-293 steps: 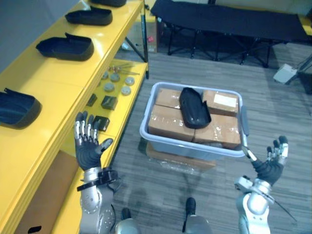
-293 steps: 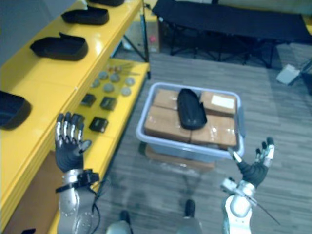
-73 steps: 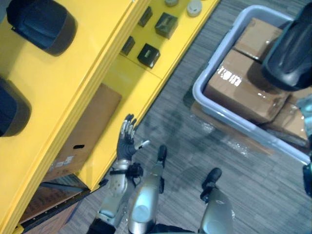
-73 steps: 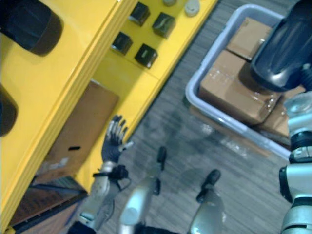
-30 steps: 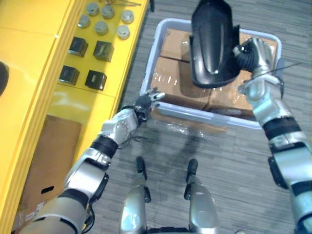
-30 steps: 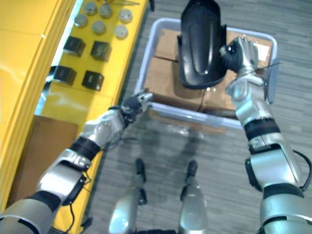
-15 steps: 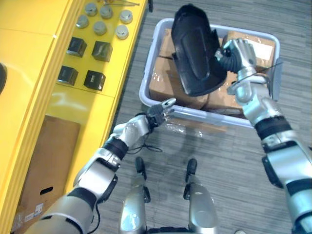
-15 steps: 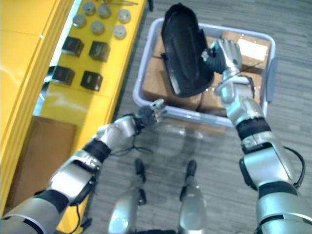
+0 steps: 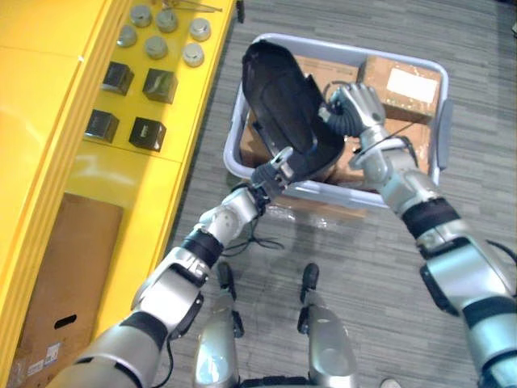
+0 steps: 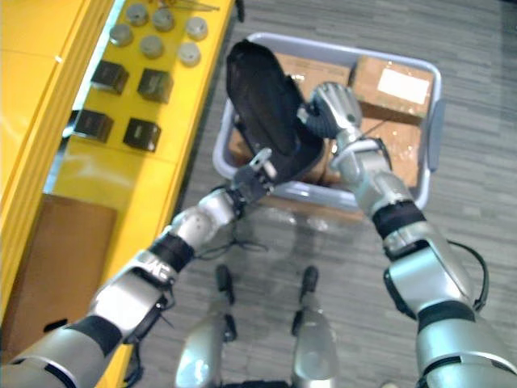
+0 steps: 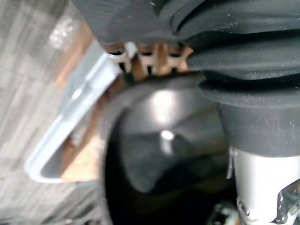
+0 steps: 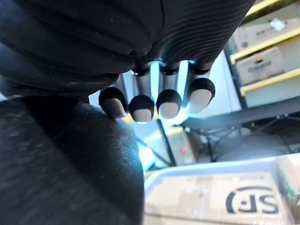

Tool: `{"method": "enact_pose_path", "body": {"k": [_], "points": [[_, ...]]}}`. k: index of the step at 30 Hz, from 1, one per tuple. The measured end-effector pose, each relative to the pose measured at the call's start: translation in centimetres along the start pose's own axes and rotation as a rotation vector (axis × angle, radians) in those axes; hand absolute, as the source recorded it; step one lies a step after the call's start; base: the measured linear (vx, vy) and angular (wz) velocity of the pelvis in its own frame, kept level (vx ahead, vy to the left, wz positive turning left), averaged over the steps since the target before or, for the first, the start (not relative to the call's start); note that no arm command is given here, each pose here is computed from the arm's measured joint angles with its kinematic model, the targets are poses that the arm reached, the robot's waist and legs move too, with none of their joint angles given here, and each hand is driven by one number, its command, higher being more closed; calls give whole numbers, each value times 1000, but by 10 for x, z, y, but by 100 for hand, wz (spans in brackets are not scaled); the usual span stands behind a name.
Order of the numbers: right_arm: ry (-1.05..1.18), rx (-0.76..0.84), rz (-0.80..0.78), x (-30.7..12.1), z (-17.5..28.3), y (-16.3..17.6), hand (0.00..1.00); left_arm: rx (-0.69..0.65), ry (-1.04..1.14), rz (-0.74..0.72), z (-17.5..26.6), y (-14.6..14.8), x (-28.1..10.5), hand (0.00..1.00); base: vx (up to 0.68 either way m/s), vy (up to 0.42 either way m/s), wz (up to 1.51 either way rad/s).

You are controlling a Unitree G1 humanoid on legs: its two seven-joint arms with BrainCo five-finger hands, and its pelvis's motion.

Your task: Walk over and take plastic housings, then place them on the shelf

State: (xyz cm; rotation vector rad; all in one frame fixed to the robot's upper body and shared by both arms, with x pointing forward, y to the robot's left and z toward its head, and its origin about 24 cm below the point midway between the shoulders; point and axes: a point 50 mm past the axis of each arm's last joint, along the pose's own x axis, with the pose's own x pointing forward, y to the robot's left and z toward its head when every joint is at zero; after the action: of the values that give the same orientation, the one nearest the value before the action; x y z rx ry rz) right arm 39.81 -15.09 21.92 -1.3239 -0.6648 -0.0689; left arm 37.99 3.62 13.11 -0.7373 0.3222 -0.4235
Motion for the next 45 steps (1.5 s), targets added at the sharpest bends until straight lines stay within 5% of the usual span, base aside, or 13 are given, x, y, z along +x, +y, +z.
{"method": "enact_pose_path", "body": {"k": [2,3,17,29,30,39,45], "points": [[-6,1,4,-1,1,2,100,-28,-26,12,3,1,0,0,0,0,0],[-11,4,2,-1,2,2,100,-31,-34,18,4,1,0,100,0,0,0],[-114,167,-112,-20,27,14,100,9,-149,80,12,11,-2,100,0,0,0],[-204,334,-194,-44,57,16,100,-48,-212,-35,-5,25,-10,100,-4,-4,-1],[-208,342,-202,-45,58,15,0,-51,-219,-42,-6,24,-11,100,0,0,0],[-154,559,-233,-97,74,31,0,-101,-309,-84,-28,39,-41,100,8,-7,0],[11,684,-195,-156,72,50,0,95,-416,33,-32,48,-77,100,60,-4,7]]}}
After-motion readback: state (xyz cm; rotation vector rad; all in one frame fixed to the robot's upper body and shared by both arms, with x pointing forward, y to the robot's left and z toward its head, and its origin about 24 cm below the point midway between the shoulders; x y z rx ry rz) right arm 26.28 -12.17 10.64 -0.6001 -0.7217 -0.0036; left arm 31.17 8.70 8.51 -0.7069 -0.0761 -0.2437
